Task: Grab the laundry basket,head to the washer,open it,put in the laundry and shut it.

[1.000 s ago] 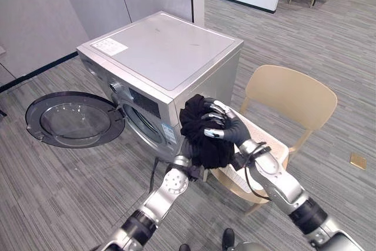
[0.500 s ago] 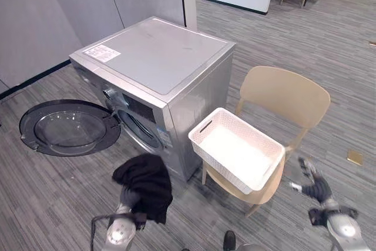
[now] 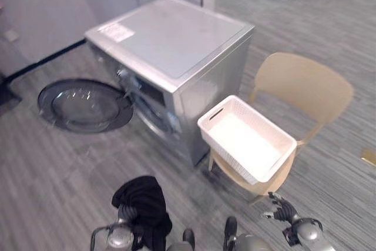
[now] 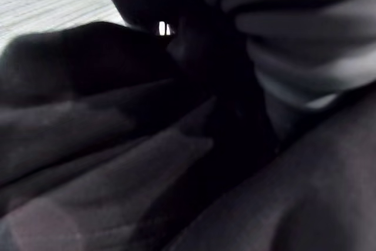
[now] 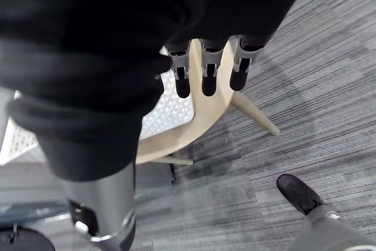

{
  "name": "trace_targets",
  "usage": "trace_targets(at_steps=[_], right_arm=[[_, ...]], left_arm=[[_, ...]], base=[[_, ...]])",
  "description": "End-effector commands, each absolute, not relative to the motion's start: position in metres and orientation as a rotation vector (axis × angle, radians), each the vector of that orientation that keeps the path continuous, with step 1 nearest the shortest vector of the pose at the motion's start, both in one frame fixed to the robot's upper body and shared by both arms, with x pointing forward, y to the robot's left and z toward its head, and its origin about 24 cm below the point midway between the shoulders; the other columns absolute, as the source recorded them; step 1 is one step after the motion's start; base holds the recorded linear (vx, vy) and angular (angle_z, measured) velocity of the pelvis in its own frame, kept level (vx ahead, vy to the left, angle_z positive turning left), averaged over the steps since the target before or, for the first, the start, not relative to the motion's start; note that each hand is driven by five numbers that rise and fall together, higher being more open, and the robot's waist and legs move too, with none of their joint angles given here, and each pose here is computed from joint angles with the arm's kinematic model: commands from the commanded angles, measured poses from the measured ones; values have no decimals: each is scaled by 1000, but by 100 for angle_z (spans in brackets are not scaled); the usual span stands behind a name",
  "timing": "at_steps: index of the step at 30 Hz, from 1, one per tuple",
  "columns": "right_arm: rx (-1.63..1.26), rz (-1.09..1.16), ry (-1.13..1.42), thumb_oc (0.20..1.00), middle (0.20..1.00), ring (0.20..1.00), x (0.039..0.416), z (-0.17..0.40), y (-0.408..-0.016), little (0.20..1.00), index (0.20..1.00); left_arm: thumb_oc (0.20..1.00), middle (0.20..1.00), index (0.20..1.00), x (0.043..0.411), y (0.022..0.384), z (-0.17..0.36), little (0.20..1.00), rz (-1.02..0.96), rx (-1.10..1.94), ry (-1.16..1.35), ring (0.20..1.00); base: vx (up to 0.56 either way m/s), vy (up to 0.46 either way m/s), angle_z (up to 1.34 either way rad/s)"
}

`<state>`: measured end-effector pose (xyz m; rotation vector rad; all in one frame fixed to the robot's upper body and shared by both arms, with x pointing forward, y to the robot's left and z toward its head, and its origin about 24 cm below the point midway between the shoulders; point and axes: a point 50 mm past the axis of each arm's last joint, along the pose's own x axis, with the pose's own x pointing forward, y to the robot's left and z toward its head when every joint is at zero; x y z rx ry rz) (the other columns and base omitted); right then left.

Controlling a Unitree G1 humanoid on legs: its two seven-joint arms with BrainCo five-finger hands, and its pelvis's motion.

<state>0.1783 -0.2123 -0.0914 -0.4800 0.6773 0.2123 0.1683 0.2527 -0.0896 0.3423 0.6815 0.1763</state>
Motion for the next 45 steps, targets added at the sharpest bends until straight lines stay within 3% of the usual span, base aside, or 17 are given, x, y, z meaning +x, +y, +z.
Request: trace_targets(at_steps=[1,9,20,26,35,45], right_arm=[[-430,225,622,1000,1000,1000,187,-88,-196,1000,1000],[-479,300,637,1000,1000,1000,188,-94,-178,1000,1000],[-470,360,418,1000,1000,1000,235,-59,-137,1000,1000],[-464,303,419,1000,1000,1000,238,-57,-149,1000,1000],[-507,204,565,1000,1000,1000,210,-79,-189,1000,1000],[-488,113,689,1000,1000,1000,185,-99,-210,1000,1000]], left_arm=[[200,200,200,180,269,-69,200,230,354,568,200],[200,200,200,186,251,-73,200,152,363,574,200],[200,200,200,211,264,-48,200,176,431,469,200],[200,200,200,217,248,-53,200,140,389,472,200],[200,200,200,194,233,-77,200,69,382,579,200],[200,200,200,194,222,-79,200,-25,431,581,200]], base=[[-17,18,64],[155,145,125],[144,141,-2],[300,-2,44],[346,-123,64],[322,129,-71]])
